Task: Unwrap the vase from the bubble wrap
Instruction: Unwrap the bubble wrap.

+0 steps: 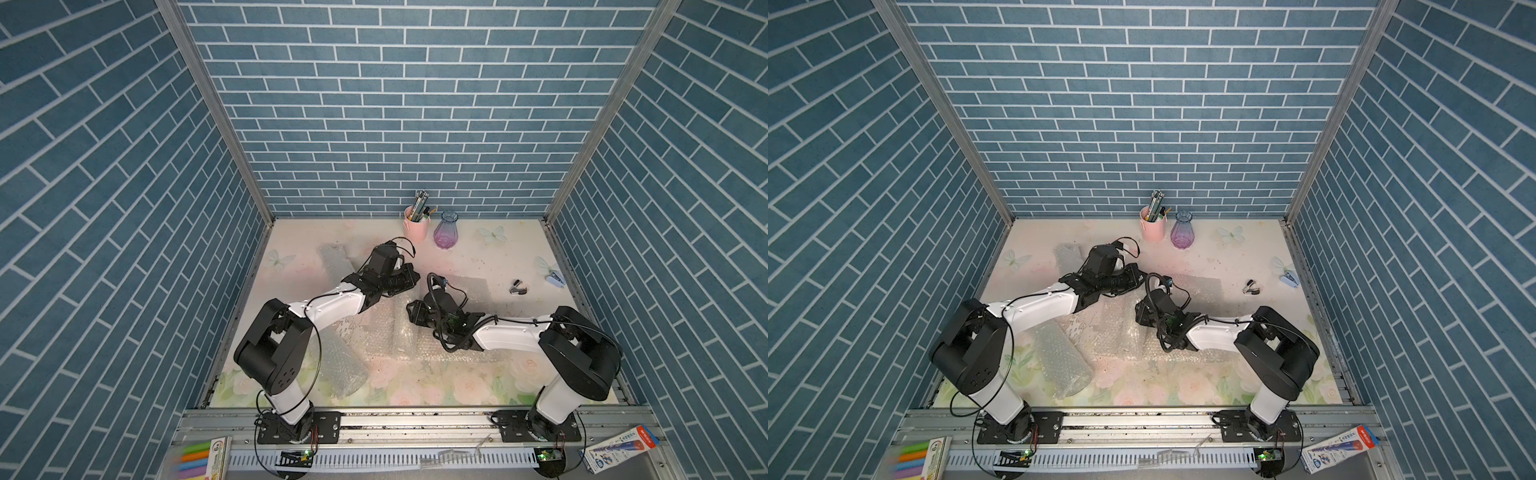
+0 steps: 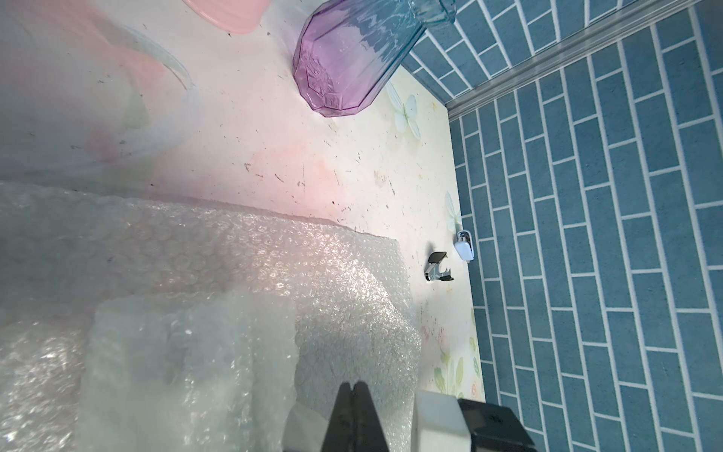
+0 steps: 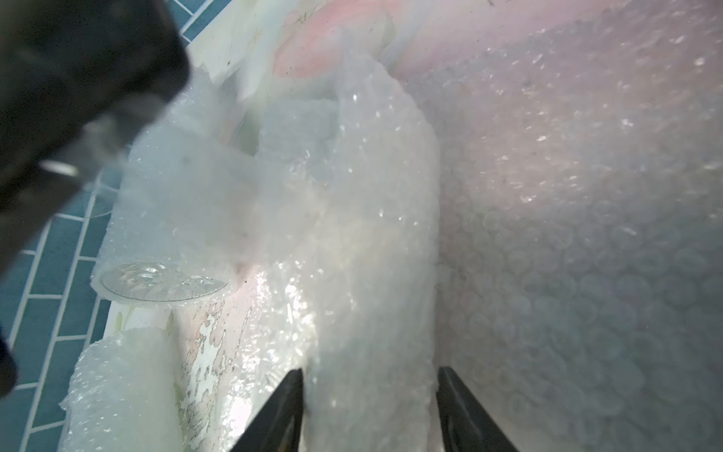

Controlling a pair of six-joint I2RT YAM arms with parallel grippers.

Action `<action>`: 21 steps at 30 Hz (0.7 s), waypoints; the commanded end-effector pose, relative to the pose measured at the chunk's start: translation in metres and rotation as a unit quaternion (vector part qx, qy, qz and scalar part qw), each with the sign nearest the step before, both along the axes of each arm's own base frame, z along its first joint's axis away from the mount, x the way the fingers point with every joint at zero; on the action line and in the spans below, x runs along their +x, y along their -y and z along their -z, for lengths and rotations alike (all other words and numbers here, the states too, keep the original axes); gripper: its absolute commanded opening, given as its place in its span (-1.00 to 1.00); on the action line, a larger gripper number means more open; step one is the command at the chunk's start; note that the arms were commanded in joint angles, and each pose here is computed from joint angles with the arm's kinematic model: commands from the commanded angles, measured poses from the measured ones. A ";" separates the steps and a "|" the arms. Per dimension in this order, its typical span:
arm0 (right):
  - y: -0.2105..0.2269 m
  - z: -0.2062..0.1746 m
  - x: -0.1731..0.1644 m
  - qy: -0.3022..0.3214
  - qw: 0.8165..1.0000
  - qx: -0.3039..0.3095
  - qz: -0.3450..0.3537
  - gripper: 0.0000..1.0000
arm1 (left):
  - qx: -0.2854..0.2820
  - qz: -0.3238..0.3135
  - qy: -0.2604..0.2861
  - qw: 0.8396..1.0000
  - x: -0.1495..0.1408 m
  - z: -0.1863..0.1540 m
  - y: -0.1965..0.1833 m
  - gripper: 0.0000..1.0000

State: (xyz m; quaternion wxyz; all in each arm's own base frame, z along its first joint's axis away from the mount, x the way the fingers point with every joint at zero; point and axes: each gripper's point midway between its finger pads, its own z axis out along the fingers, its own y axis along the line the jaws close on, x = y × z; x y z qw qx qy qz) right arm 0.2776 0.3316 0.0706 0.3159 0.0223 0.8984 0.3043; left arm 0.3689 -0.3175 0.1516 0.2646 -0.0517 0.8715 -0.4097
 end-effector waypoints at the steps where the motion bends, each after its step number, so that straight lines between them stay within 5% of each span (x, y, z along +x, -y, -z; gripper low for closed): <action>1: 0.011 -0.004 -0.005 0.013 1.000 -0.010 0.000 0.28 | 0.014 0.001 0.003 1.000 0.003 0.003 0.003 -1.00; 21: 0.117 -0.042 -0.030 0.092 0.990 -0.043 0.100 0.34 | 0.092 0.068 -0.002 0.993 -0.010 0.029 0.047 -0.84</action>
